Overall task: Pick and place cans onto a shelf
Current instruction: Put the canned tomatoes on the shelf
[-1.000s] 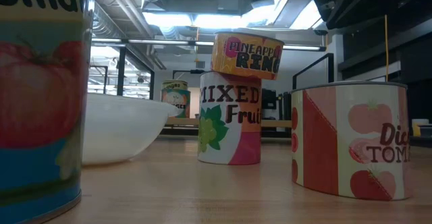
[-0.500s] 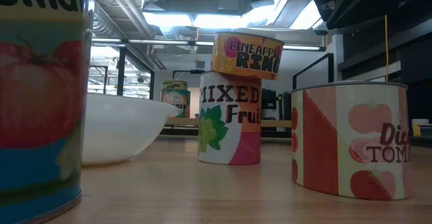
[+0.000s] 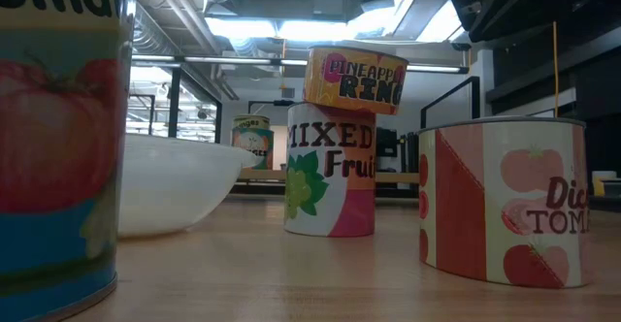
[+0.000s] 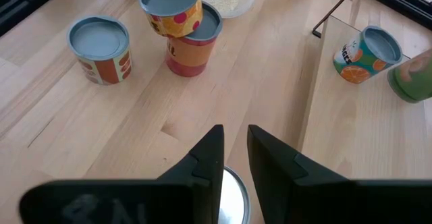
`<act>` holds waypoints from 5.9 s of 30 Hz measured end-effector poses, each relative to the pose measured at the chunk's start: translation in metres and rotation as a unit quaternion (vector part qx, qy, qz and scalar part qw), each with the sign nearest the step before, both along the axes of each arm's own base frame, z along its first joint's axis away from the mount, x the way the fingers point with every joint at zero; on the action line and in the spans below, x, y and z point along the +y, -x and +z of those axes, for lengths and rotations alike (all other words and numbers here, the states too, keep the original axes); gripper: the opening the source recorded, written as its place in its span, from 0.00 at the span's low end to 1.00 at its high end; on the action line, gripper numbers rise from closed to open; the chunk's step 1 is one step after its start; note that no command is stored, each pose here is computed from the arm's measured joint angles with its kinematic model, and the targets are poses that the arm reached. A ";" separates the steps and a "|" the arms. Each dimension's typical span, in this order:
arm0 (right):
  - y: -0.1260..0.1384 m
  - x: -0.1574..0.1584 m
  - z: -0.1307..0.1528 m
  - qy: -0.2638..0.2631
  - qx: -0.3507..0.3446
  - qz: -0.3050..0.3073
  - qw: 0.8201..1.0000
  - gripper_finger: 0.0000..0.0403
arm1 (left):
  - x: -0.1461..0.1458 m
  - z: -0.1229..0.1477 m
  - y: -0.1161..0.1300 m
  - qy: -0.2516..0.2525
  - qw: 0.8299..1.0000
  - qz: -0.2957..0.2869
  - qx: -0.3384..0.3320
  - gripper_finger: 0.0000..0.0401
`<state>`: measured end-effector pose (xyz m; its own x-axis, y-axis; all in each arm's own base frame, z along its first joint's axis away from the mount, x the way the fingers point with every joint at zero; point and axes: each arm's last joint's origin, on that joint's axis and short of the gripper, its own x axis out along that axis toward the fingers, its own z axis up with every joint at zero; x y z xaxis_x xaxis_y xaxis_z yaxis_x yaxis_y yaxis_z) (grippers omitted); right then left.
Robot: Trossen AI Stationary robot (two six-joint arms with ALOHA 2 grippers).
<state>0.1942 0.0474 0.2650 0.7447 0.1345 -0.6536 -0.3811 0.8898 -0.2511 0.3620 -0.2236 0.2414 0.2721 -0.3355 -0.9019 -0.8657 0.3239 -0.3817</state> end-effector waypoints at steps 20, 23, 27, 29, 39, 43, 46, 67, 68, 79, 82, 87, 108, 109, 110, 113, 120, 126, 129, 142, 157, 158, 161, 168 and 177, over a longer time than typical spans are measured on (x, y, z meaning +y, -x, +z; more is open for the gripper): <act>0.000 0.000 0.000 0.000 0.000 0.000 1.000 0.18 | 0.000 -0.010 -0.001 -0.012 1.000 0.001 0.020 0.25; 0.000 0.000 0.000 0.000 0.000 0.000 1.000 0.18 | 0.000 -0.011 0.000 -0.013 1.000 0.000 0.024 0.23; 0.000 0.000 0.000 0.000 0.000 0.000 1.000 0.18 | 0.000 -0.011 0.000 -0.015 1.000 0.001 0.026 0.19; 0.000 0.000 0.000 0.000 0.000 0.000 1.000 0.18 | 0.000 -0.011 0.001 -0.017 0.999 0.001 0.029 0.16; 0.000 0.000 0.000 0.000 0.000 0.000 1.000 0.18 | 0.001 -0.012 0.001 -0.021 0.999 0.000 0.032 0.01; 0.000 0.000 0.000 0.000 0.000 0.000 1.000 0.18 | 0.001 -0.012 0.002 -0.021 0.999 -0.001 0.032 0.01; 0.000 0.000 0.000 0.000 0.000 0.000 1.000 0.18 | 0.000 -0.012 0.002 -0.023 0.999 -0.009 0.030 0.01; 0.000 0.000 0.000 0.000 0.000 0.000 1.000 0.18 | -0.003 0.042 -0.006 -0.040 0.992 -0.106 -0.060 0.00; 0.000 0.000 0.000 -0.001 0.000 0.000 1.000 0.18 | -0.002 0.044 -0.006 -0.043 0.991 -0.110 -0.057 0.00; 0.000 0.000 0.000 -0.001 0.000 0.000 1.000 0.18 | 0.025 0.063 0.000 -0.107 0.986 -0.130 -0.006 0.00; 0.000 0.000 0.000 -0.001 0.000 0.000 1.000 0.18 | 0.036 0.065 -0.001 -0.120 0.983 -0.137 0.008 0.00; 0.000 0.000 0.000 -0.001 0.000 0.000 1.000 0.18 | 0.052 0.064 -0.006 -0.133 0.978 -0.162 0.013 0.00; 0.000 0.000 0.000 -0.002 0.000 -0.001 1.000 0.18 | 0.110 0.076 -0.002 -0.162 0.960 -0.220 0.059 0.00; 0.000 0.000 0.000 -0.002 0.000 -0.001 1.000 0.18 | 0.113 0.076 -0.003 -0.163 0.959 -0.224 0.058 0.00; 0.000 0.000 0.000 -0.002 0.000 -0.001 1.000 0.18 | 0.117 0.076 -0.004 -0.164 0.958 -0.228 0.057 0.00; 0.000 0.000 0.000 -0.002 0.000 -0.001 1.000 0.18 | 0.132 0.076 -0.008 -0.168 0.954 -0.244 0.054 0.00; 0.000 0.000 0.000 -0.002 0.000 -0.001 1.000 0.18 | 0.175 0.076 -0.016 -0.175 0.944 -0.277 0.041 0.00; 0.000 0.000 0.000 -0.002 0.000 -0.001 1.000 0.18 | 0.208 0.076 -0.019 -0.184 0.934 -0.306 0.028 0.00; 0.000 0.000 0.000 -0.002 0.000 -0.001 1.000 0.18 | 0.222 0.076 -0.021 -0.190 0.929 -0.317 0.016 0.00; -0.001 0.000 0.001 -0.004 -0.008 -0.001 1.000 0.18 | 0.266 0.077 -0.028 -0.228 0.901 -0.367 -0.044 0.00; -0.001 0.000 0.001 -0.004 -0.008 -0.001 1.000 0.18 | 0.324 0.078 -0.024 -0.283 0.868 -0.403 -0.062 0.00; -0.001 0.000 0.001 -0.004 -0.008 -0.001 1.000 0.18 | 0.328 0.078 -0.023 -0.288 0.865 -0.407 -0.060 0.00; -0.001 0.000 0.001 -0.004 -0.008 -0.001 1.000 0.18 | 0.341 0.079 -0.020 -0.300 0.858 -0.412 -0.056 0.00; -0.001 0.000 0.001 -0.004 -0.008 -0.001 1.000 0.18 | 0.363 0.079 -0.013 -0.318 0.849 -0.421 -0.041 0.00; -0.001 0.000 0.002 -0.004 -0.010 -0.001 1.000 0.18 | 0.374 0.079 -0.012 -0.337 0.836 -0.431 -0.051 0.00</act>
<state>0.1956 0.0478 0.2666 0.7579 0.1378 -0.6377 -0.3736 0.8930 -0.2511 0.3742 0.1509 0.3208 0.2776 0.1286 -0.9521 -0.1748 0.9812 0.0816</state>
